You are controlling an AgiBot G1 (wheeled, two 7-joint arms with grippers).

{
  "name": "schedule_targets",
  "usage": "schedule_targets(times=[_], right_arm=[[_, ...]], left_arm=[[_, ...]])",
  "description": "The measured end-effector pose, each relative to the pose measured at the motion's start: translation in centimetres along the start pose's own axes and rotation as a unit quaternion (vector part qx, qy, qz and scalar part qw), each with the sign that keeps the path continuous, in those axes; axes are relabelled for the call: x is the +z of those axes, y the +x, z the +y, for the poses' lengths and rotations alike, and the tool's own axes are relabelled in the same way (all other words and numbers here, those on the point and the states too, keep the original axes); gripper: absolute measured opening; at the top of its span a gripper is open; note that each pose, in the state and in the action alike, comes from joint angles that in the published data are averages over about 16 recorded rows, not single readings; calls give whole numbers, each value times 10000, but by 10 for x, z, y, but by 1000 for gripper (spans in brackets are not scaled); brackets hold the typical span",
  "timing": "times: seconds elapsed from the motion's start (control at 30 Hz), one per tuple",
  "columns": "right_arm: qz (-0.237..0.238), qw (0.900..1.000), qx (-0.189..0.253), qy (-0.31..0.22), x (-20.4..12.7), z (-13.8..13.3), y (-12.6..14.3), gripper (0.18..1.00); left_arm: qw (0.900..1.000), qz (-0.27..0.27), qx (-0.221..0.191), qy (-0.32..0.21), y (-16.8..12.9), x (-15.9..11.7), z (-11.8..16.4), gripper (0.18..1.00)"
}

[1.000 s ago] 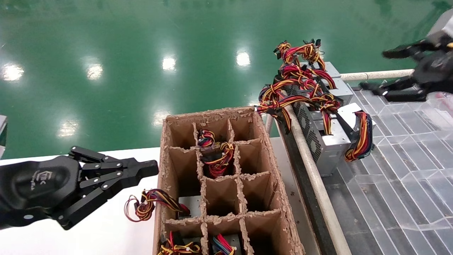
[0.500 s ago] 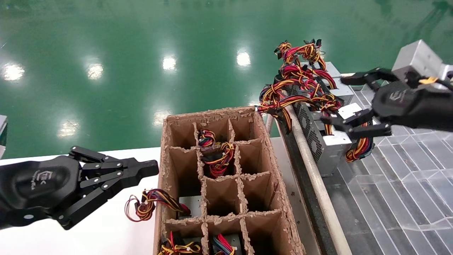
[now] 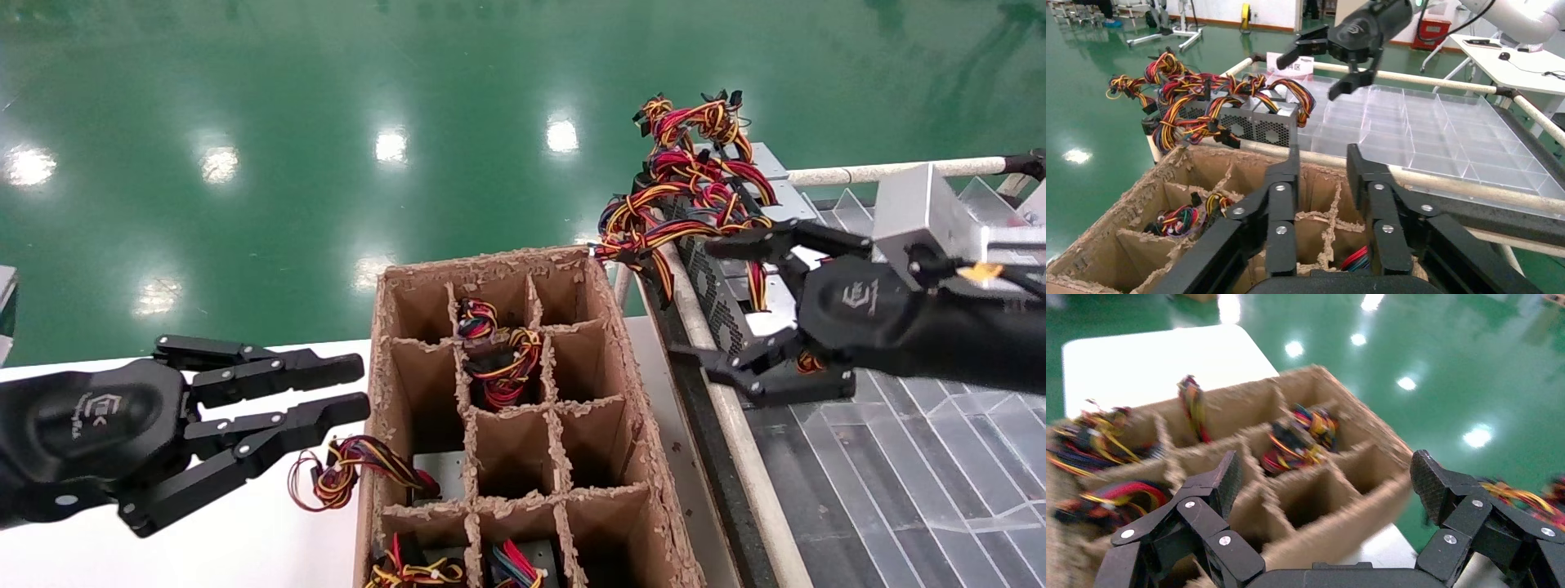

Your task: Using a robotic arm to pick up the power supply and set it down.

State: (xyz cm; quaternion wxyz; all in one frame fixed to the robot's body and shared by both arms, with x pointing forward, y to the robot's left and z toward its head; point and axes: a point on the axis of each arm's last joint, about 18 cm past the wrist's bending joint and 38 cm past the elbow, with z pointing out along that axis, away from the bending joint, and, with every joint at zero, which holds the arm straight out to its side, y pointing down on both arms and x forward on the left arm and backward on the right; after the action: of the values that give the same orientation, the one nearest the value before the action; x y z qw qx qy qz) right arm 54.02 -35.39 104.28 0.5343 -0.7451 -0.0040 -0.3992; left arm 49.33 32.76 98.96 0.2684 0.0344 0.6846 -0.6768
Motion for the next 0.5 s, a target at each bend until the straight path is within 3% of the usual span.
schedule_targets(times=[0.5], right_arm=[[-915,9914,334,877,11,-4,-57,1000]], left_arm=[[10000,0,0,0,0,0,0,572]])
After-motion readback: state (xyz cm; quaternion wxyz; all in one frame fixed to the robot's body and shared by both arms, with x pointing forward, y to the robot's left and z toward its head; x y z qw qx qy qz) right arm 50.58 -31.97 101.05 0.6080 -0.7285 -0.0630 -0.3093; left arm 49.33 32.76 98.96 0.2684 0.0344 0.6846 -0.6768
